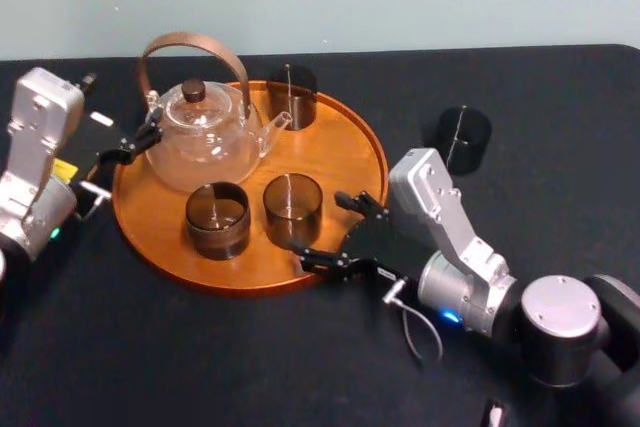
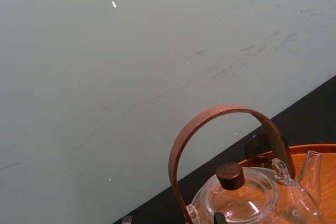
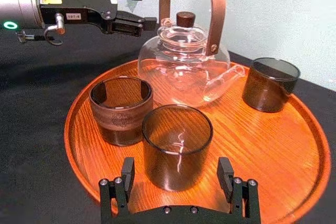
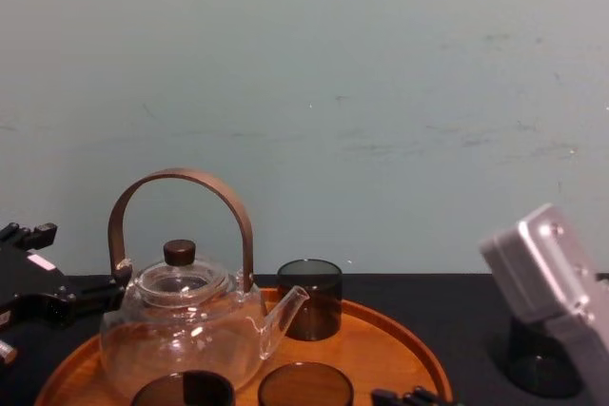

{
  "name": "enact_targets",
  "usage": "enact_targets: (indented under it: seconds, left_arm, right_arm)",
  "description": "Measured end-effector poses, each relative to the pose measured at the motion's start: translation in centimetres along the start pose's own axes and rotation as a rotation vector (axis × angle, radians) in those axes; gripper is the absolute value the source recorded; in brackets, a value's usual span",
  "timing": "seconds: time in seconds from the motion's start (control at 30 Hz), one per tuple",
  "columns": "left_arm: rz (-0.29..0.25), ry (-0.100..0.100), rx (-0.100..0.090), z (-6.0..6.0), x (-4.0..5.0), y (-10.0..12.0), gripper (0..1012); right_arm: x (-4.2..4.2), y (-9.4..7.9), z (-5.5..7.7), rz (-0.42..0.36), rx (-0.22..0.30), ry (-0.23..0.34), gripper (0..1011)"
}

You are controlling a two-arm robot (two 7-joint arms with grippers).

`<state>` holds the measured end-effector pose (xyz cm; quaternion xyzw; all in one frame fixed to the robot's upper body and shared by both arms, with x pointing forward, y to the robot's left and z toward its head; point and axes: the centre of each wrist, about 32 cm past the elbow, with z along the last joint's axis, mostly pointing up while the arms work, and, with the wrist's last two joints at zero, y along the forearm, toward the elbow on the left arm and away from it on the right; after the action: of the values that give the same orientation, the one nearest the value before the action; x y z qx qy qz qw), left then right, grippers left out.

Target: Pick up the glass from the table and place it on the tray.

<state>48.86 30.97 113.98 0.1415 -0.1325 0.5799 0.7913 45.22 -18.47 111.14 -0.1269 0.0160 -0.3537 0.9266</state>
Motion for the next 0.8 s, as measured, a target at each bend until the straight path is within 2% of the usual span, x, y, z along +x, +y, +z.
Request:
enact_targets:
  seconds: [0.17, 0.3, 0.5, 0.53, 0.6, 0.8]
  left_arm:
    - [0.000, 0.000, 0.000, 0.0, 0.00, 0.0, 1001]
    - [0.000, 0.000, 0.000, 0.0, 0.00, 0.0, 1001]
    - [0.000, 0.000, 0.000, 0.0, 0.00, 0.0, 1001]
    - [0.000, 0.000, 0.000, 0.0, 0.00, 0.0, 1001]
    - [0.000, 0.000, 0.000, 0.0, 0.00, 0.0, 1001]
    - [0.000, 0.000, 0.000, 0.0, 0.00, 0.0, 1001]
  right_arm:
    - [0.02, -1.5, 0.3, -0.046, 0.007, -0.018, 1003]
    - [0.61, -3.1, 0.3, -0.112, 0.014, -0.021, 1002]
    - [2.22, -6.0, 0.0, -0.253, 0.022, -0.014, 1002]
    - [2.22, -6.0, 0.0, -0.253, 0.022, -0.014, 1002]
    - [3.05, -7.0, -0.2, -0.315, 0.020, -0.010, 1002]
    - [4.61, -8.3, -0.7, -0.407, 0.011, 0.002, 1002]
